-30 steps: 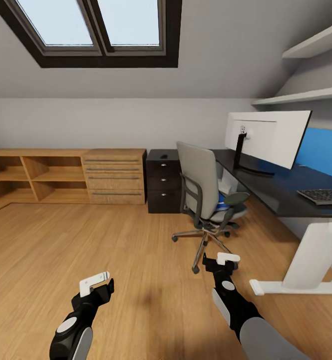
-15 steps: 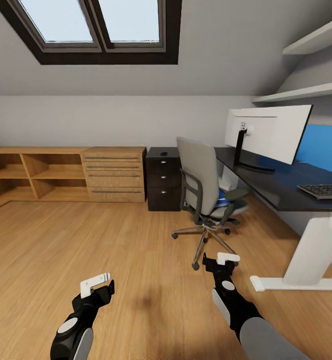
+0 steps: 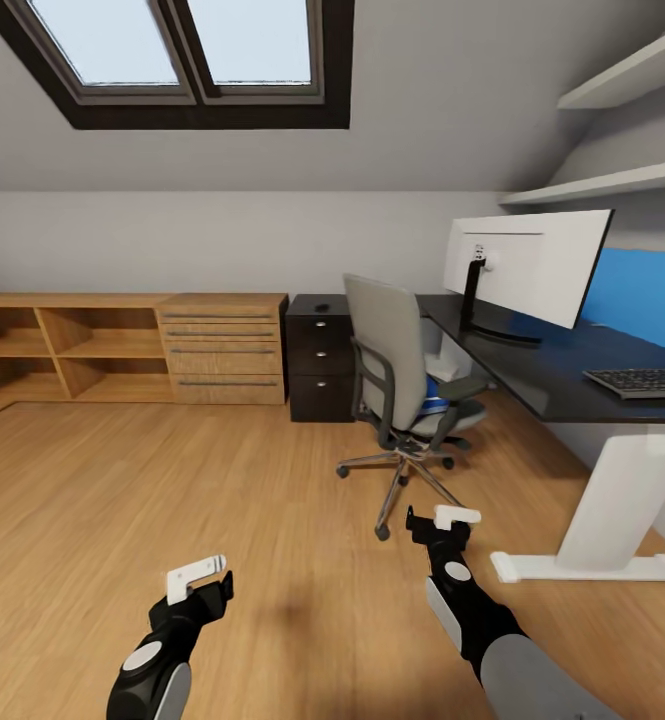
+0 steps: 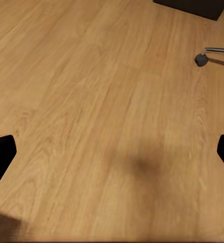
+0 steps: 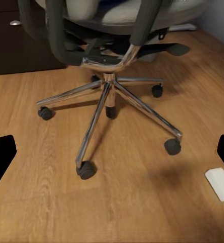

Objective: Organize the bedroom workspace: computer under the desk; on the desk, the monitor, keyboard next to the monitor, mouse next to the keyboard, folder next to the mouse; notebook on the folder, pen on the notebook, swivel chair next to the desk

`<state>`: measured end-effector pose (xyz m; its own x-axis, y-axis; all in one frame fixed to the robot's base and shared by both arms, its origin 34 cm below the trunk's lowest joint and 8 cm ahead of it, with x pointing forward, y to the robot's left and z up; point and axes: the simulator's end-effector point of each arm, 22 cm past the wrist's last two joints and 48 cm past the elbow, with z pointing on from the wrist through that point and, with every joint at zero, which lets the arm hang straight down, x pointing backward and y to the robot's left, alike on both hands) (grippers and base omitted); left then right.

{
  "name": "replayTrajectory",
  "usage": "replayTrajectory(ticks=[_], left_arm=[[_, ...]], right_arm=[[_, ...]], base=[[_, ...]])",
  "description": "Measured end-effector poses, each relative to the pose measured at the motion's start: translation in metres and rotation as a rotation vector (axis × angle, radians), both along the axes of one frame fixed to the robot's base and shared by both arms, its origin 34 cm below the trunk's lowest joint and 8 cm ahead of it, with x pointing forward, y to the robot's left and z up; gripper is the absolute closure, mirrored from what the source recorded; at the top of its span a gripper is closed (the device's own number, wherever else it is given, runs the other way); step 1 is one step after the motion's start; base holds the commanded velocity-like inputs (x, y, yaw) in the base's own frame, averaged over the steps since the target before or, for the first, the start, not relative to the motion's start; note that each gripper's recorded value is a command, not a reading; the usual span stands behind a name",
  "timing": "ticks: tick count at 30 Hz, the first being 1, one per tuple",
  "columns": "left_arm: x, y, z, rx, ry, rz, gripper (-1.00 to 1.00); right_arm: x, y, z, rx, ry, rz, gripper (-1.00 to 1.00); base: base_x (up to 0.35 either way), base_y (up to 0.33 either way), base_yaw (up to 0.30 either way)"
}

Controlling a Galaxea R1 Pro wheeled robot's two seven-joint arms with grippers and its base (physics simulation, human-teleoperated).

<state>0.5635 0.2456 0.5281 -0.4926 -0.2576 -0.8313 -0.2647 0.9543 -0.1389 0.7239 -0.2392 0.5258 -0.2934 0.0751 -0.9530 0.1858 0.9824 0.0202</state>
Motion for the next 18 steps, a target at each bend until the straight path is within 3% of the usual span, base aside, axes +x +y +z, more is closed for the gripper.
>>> replayTrajectory(ticks=[11,13,16,18], left_arm=[[0.000,-0.003,0.000,0.003,-0.003,-0.008,-1.00],[0.000,-0.003,0.000,0.003,-0.003,-0.009,-1.00],[0.002,-0.003,0.004,0.001,-0.010,-0.009,-1.00],[0.002,-0.003,0.008,0.001,-0.018,-0.009,-1.00]], right_arm=[[-0.003,-0.010,-0.008,-0.014,0.016,-0.003,-1.00],[-0.009,-0.021,-0.020,-0.026,0.046,-0.011,-1.00],[-0.031,-0.042,-0.059,-0.051,0.145,-0.023,-1.00],[-0.033,-0.045,-0.063,-0.054,0.157,-0.025,-1.00]], base=[[0.047,-0.295,0.000],[0.099,-0.163,0.000],[0.025,-0.042,0.000],[0.012,-0.019,0.000]])
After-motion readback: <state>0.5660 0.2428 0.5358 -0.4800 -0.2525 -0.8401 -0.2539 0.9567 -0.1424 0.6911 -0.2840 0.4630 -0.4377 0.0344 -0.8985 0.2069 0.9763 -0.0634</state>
